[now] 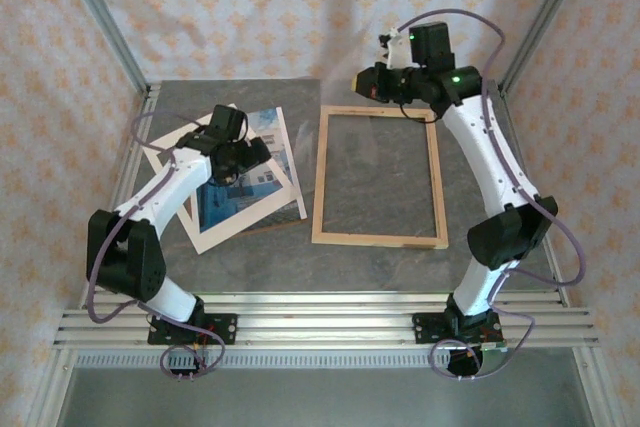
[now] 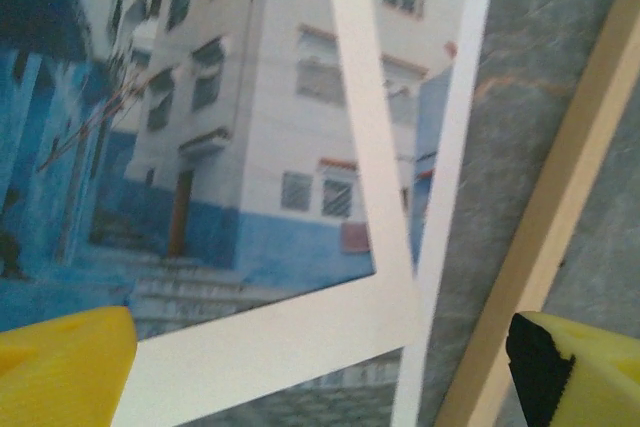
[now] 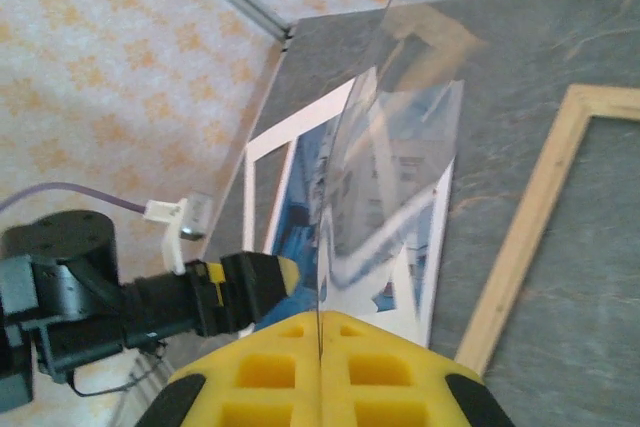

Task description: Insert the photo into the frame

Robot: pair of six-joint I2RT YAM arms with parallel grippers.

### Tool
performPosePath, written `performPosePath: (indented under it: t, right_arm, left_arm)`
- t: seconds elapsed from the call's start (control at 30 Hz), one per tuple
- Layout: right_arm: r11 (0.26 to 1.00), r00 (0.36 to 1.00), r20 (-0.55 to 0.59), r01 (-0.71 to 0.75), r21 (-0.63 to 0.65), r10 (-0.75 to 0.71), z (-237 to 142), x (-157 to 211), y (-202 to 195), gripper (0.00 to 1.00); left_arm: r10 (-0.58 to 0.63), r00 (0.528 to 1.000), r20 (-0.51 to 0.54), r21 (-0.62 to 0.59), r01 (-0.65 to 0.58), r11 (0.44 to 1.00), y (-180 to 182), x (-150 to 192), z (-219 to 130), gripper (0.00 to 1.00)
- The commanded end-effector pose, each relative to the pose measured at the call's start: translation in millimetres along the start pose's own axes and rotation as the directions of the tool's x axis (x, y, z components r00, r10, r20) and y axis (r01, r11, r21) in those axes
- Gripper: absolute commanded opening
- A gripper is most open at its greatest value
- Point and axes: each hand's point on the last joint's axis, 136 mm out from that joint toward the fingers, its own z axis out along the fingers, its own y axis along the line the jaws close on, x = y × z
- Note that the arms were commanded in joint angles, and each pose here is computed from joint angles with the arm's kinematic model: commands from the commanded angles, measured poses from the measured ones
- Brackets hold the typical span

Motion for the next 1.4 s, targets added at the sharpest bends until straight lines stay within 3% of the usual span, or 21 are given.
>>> performPosePath:
  t: [0.0,0.3,0.63,0.83,1.17,1.37]
  right_arm:
    - [0.996,0.999,0.034,-0.03,-0.079,0.032,8.0,1.4,7.4,0.0]
    - [0.959,0.962,0.021,-0.273,0.076,0.272,29.1,57.2,-93.3,0.0]
    - [0.894,0.934,-0.03,-0.332,0.3,0.357,10.6,128.6,-181.8,0.0]
    - [0.875,0.942,-0.09,-0.263,0.406,0.324,7.3,151.1,-207.2,0.0]
    - [0.836,0.947,-0.126,-0.193,0.513,0.296,-1.7,154.8,-225.3,0.0]
    - [0.804,0.959,-0.123,-0.139,0.579,0.254,-11.7,155.9,-237.9,0.0]
  left_arm:
    - [-0.044,0.999,0.022,0.03,0.043,0.999,1.8,4.2,-6.3,0.98]
    - [-0.118,0.993,0.018,0.103,0.115,0.988,0.8,17.1,-4.0,0.97]
    - [-0.075,0.997,-0.007,0.117,0.076,0.99,-11.0,36.2,2.3,1.0]
    - [-0.055,0.998,-0.018,0.148,0.057,0.987,-25.1,35.8,16.6,1.0]
    - [0.021,0.994,-0.111,0.182,0.0,0.983,-51.9,36.4,42.2,1.0]
    - [0.056,0.992,-0.113,0.193,-0.033,0.981,-64.4,35.8,43.4,1.0]
